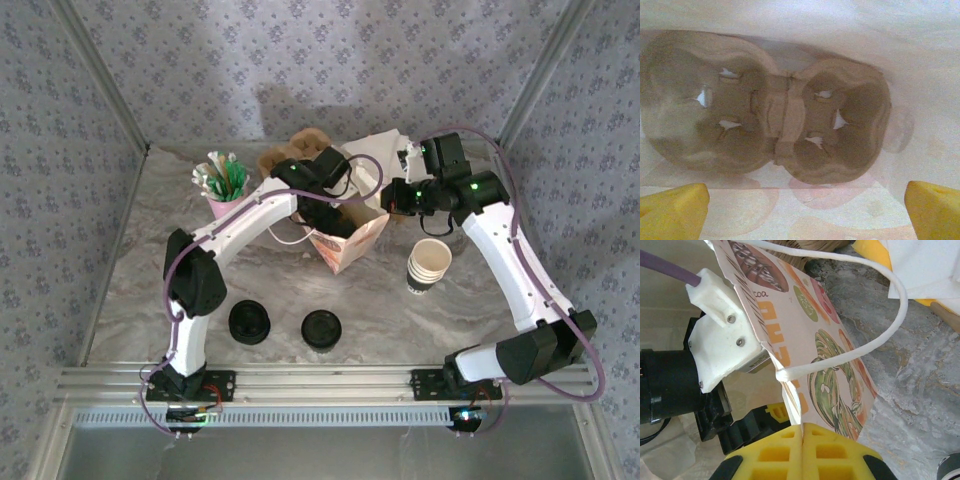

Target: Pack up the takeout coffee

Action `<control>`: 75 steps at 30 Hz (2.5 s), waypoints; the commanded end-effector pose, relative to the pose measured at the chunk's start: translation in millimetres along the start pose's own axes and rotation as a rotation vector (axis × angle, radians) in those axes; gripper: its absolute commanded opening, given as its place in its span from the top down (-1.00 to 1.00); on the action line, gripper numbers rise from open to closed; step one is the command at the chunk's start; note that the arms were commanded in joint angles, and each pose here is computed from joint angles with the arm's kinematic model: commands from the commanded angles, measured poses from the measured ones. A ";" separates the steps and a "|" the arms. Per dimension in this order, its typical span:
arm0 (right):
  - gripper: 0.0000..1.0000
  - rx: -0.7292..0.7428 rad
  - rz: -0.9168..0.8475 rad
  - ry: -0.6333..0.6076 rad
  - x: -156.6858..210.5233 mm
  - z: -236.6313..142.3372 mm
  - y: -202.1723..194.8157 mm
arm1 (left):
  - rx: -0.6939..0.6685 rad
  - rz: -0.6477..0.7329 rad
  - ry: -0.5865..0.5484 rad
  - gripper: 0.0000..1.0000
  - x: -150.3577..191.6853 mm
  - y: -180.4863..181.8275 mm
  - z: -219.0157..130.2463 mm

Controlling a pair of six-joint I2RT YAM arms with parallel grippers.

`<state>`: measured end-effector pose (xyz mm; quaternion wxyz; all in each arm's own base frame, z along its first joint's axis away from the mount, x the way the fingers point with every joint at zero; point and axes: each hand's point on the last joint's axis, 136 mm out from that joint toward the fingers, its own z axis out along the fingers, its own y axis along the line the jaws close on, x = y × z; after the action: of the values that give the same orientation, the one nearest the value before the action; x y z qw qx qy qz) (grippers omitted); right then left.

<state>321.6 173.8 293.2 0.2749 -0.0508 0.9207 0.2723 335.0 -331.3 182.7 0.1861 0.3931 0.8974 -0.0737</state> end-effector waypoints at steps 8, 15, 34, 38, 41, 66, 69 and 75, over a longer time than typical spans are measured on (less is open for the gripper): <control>1.00 0.097 -0.027 0.019 2.1 -1.0 -13.4 | 0.068 -0.102 -0.201 -1.00 -34.8 0.8 -55.3; 1.00 0.100 -0.021 0.010 0.2 -4.8 -6.8 | 0.054 -0.049 -0.146 -1.00 -31.4 -8.7 -45.7; 1.00 0.287 0.099 0.083 0.0 -19.0 -30.8 | -0.021 0.072 -0.116 -0.99 -15.1 -20.1 -41.5; 1.00 0.305 0.113 0.096 1.3 -18.1 -35.9 | -0.037 0.084 -0.102 -1.00 -6.9 -17.0 -39.3; 1.00 0.303 0.116 0.101 1.5 -15.4 -36.7 | -0.043 0.074 -0.122 -1.00 -8.5 -15.4 -42.1; 1.00 0.246 0.030 0.116 6.3 1.5 -26.6 | -0.134 -0.173 -0.430 -1.00 -69.3 6.7 -114.9; 1.00 0.235 0.012 0.126 6.2 2.5 -26.0 | -0.227 -0.172 -0.462 -1.00 -62.2 25.8 -143.8; 0.70 0.244 -0.016 0.129 3.9 -2.1 -25.9 | -0.316 -0.145 -0.498 -1.00 -49.3 50.5 -196.4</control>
<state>325.0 153.7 276.3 0.2236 -0.0281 0.9613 0.1586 353.2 -304.6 345.8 0.4220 0.2680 0.8632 -0.0700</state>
